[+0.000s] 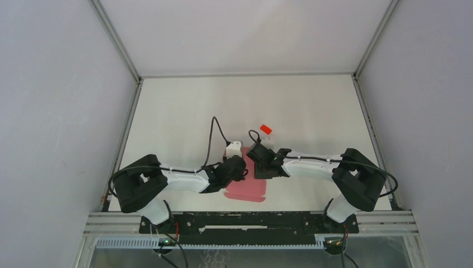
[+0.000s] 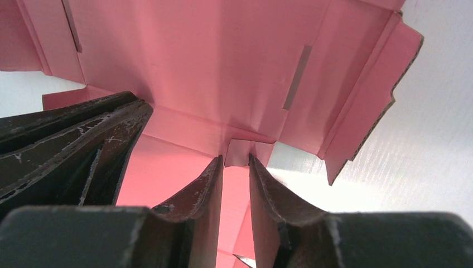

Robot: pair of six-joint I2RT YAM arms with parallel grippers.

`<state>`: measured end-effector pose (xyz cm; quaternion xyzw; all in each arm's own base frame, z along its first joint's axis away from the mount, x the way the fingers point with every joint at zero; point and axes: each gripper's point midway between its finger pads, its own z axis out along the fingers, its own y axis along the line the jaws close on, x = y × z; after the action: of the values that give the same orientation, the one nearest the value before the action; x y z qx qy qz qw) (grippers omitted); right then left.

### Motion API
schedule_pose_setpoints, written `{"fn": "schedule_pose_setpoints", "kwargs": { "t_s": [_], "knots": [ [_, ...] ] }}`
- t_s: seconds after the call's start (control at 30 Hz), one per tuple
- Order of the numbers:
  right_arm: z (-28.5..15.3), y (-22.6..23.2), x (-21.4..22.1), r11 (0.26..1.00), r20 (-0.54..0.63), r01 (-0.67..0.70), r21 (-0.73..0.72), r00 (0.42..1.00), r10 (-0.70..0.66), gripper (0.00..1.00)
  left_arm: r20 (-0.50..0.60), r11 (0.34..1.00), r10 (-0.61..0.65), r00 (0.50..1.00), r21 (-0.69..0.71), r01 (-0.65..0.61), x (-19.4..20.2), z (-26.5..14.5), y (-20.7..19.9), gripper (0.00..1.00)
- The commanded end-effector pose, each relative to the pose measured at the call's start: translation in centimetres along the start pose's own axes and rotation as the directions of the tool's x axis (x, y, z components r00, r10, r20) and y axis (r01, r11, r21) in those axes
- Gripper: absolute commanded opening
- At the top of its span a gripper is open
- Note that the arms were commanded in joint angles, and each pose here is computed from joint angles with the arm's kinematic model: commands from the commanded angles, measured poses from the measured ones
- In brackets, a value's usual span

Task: Fold the paper box
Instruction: Fold the paper box at the center of the board.

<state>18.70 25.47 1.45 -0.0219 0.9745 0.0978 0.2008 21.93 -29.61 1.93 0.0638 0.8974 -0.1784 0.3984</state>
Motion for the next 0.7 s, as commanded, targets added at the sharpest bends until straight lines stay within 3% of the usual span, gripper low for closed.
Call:
{"fn": "schedule_pose_setpoints", "kwargs": {
  "t_s": [0.0, 0.3, 0.53, 0.6, 0.67],
  "knots": [
    [-0.4, -0.3, -0.3, 1.0, -0.01, 0.019, 0.013, 1.0, -0.019, 0.33, 0.007, 1.0, 0.005, 1.0, 0.021, -0.005, -0.9, -1.2, -0.4, 0.15],
    [-0.1, -0.4, -0.1, 1.0, -0.022, 0.019, 0.016, 1.0, -0.019, 0.33, 0.113, 0.999, -0.018, 0.993, 0.048, 0.013, -5.2, -4.8, -0.4, 0.18],
    [-0.3, -0.3, -0.2, 1.0, -0.021, 0.021, 0.008, 1.0, -0.02, 0.33, 0.118, 0.999, -0.03, 0.993, -0.034, 0.035, -5.1, -6.4, 3.2, 0.17],
    [-0.3, -0.3, -0.2, 1.0, -0.02, 0.019, 0.006, 1.0, -0.019, 0.33, 0.106, 0.998, -0.04, 0.994, -0.033, 0.043, -4.5, -6.2, 3.6, 0.13],
    [-0.5, 0.0, -0.3, 1.0, -0.016, 0.019, -0.007, 1.0, -0.019, 0.34, 0.092, 0.998, -0.04, 0.995, -0.044, 0.044, -3.7, -5.9, 4.1, 0.01]
  ]
}}
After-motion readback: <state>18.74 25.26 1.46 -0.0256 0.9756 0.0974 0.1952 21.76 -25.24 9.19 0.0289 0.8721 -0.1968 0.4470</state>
